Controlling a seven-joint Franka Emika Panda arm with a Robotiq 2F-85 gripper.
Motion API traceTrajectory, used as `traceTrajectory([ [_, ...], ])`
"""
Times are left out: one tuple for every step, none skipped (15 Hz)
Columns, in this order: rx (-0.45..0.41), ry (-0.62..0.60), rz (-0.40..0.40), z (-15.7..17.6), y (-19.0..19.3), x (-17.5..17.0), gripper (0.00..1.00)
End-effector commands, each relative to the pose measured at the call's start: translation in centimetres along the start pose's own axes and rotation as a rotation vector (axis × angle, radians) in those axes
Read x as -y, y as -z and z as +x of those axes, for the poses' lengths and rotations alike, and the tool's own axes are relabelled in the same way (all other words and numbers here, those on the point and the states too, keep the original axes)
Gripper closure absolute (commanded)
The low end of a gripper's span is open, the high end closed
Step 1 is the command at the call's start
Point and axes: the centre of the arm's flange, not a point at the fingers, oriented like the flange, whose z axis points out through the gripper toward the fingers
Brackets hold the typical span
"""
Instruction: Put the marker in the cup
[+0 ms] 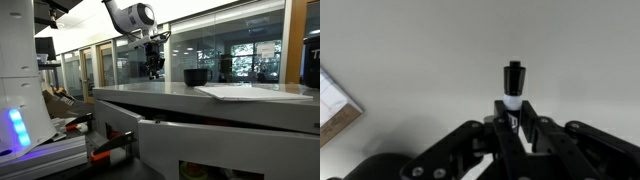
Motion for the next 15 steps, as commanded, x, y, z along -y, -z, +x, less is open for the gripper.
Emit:
traceTrajectory([
  [-0.062,-0.029,-0.001,-0.4,5.9,-0.8,0.95],
  [-0.083,-0.039,-0.007,-0.5,7.4,-1.0,0.95],
  [-0.097,-0.044,-0.011,-0.7,8.7,-1.2,0.95],
  [-0.11,-0.05,-0.015,-0.9,9.7,-1.5,0.95],
  [-0.121,-0.06,-0.022,-1.1,10.4,-1.6,0.95],
  [-0.131,-0.07,-0.024,-1.2,10.8,-1.9,0.95],
  [-0.145,-0.089,-0.032,-1.2,10.9,-2.1,0.95],
  [-0.151,-0.107,-0.039,-1.0,10.9,-2.4,0.95],
  [-0.159,-0.13,-0.052,-0.8,10.6,-2.8,0.95],
  [-0.17,-0.158,-0.067,-0.6,10.3,-3.2,0.95],
  [-0.182,-0.187,-0.084,-0.3,10.0,-3.8,0.95],
  [-0.189,-0.207,-0.1,-0.1,9.8,-4.3,0.95],
  [-0.207,-0.228,-0.121,0.1,9.5,-4.7,0.95],
  [-0.229,-0.246,-0.137,0.3,9.4,-5.0,0.95],
  [-0.257,-0.262,-0.158,0.6,9.3,-5.3,0.95],
])
